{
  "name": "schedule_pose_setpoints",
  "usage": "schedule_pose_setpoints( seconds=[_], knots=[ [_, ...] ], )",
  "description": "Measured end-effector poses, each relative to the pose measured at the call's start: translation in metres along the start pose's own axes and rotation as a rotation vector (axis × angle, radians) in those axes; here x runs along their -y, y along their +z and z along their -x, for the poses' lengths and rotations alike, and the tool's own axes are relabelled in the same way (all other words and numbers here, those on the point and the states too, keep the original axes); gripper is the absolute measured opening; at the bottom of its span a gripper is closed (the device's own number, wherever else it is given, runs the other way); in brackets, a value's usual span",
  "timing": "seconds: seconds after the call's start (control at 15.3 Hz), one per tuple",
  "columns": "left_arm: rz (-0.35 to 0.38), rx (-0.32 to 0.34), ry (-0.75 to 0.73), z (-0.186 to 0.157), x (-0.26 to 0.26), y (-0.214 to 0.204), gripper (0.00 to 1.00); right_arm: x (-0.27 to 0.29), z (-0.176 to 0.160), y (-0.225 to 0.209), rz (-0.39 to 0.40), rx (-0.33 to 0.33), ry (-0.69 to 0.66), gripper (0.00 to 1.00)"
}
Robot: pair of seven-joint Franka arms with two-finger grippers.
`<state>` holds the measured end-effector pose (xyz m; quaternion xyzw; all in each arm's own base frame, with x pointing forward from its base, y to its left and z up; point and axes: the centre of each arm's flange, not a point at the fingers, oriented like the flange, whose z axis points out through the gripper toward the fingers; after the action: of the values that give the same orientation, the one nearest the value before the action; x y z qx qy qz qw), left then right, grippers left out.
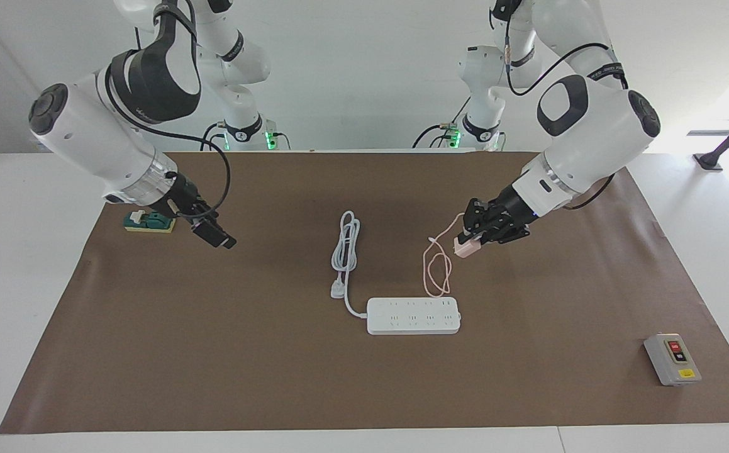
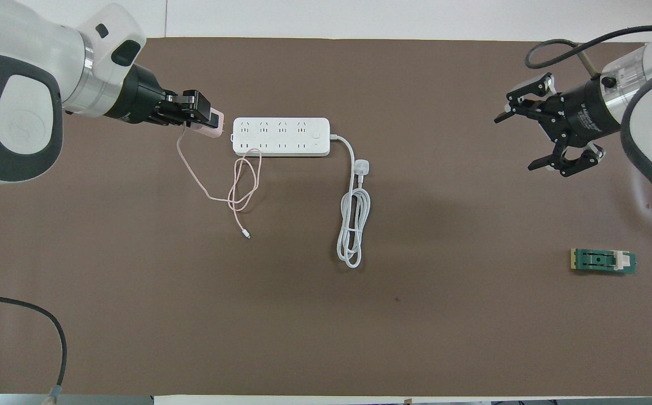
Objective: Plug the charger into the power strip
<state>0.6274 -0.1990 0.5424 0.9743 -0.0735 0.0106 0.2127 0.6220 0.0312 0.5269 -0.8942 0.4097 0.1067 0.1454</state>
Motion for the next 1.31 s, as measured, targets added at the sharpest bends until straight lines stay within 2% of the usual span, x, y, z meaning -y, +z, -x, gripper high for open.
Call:
schedule_pose_setpoints(
  seconds=[0.13,0.39,0.59,0.72,0.85,1.04,1.31],
  knots=[
    [-0.048,0.019,-0.024,0.004,-0.008,-0.006,0.32,-0.010,0.000,-0.013,0.030,-0.027,-0.103,1.00],
    [-0.090,0.020,-0.043,0.015,-0.034,-0.011,0.32,-0.029,0.006,-0.040,0.103,-0.084,-0.347,1.00],
    [-0.102,0.016,-0.069,0.018,-0.040,-0.014,0.32,-0.044,0.015,-0.067,0.183,-0.146,-0.548,1.00],
    [-0.106,0.013,-0.078,0.017,-0.037,-0.016,0.32,-0.054,0.027,-0.085,0.222,-0.160,-0.644,1.00],
    [-0.111,0.006,-0.089,0.018,-0.030,-0.024,0.32,-0.067,0.037,-0.102,0.254,-0.167,-0.714,1.00],
    [-0.171,-0.008,-0.102,0.019,-0.017,-0.036,0.32,-0.083,0.048,-0.121,0.302,-0.180,-0.805,1.00],
    [-0.206,0.019,-0.244,0.024,-0.010,-0.035,0.32,-0.098,0.064,-0.134,0.315,-0.180,-0.851,1.00]
  ],
)
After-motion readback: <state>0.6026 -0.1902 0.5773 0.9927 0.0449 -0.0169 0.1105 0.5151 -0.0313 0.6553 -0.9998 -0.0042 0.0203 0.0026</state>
